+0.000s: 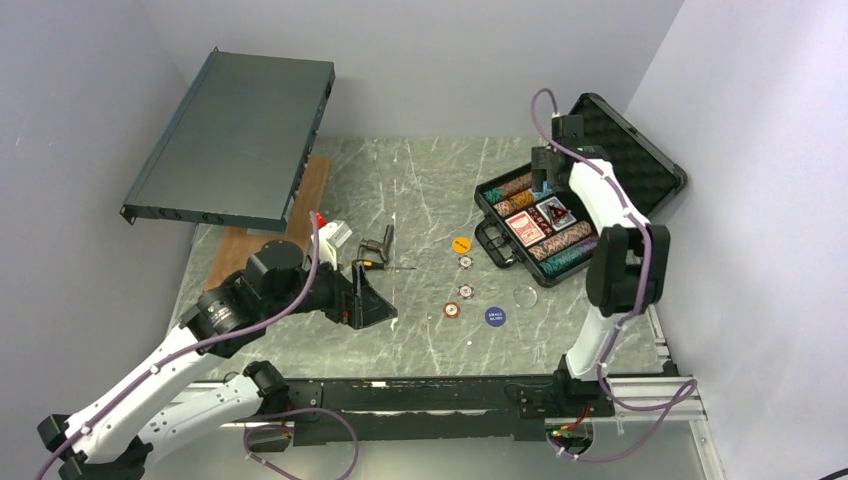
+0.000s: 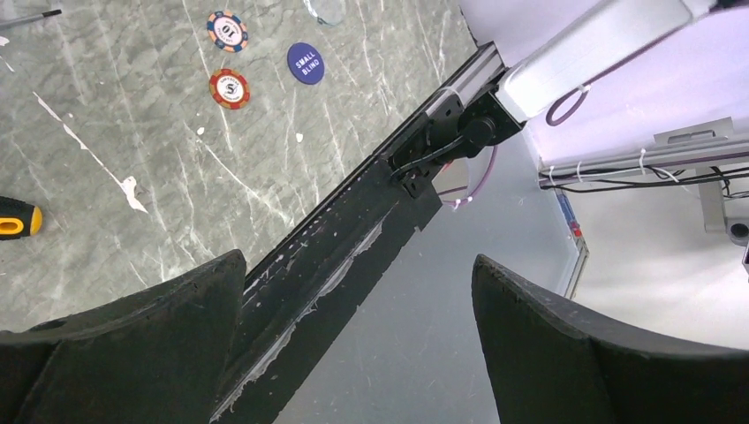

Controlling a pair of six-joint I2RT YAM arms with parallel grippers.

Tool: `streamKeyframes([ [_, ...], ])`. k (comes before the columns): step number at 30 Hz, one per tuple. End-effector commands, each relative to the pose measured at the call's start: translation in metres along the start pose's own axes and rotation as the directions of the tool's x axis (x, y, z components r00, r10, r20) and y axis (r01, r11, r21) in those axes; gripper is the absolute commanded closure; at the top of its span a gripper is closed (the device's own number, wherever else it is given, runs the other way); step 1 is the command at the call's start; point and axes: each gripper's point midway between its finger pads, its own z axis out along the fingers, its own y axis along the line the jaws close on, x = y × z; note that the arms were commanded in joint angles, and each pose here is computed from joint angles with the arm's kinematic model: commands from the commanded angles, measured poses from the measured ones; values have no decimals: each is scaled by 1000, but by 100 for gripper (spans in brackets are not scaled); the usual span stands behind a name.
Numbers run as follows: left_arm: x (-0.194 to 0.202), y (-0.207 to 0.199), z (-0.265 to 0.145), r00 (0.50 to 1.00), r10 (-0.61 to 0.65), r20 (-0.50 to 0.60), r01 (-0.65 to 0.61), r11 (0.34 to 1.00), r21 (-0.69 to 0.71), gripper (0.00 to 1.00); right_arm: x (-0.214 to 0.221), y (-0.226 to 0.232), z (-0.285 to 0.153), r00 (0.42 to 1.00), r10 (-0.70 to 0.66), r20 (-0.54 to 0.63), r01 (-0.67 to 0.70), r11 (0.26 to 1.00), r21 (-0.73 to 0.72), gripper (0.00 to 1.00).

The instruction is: Pack up texas hold em set

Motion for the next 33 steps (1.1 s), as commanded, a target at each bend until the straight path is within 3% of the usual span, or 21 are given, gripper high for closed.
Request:
streamKeyframes([
  [1,-12,-10,-8,998,13,63,-15,999,33,1,7,31,-74,952,303,34,-294,943,-157,4],
  [4,-11,-9,-9,997,21,71,-24,999,34,1,42,93,-120,948,316,27,-288,894,-344,5],
  [9,-6,-4,2,999,22,43,-24,999,37,1,146,146,-147,956,262,-131,-293,870,-398,5],
  [14,-4,-3,16,1000,20,24,-21,998,61,1,216,131,-124,902,352,-251,-409,883,-230,6],
  [22,-4,1,23,999,34,-12,-34,999,33,1,234,106,-96,831,510,-222,-517,856,32,6],
  [33,-6,6,23,998,54,-22,-54,999,-5,1,246,102,-67,780,588,-215,-586,807,80,14],
])
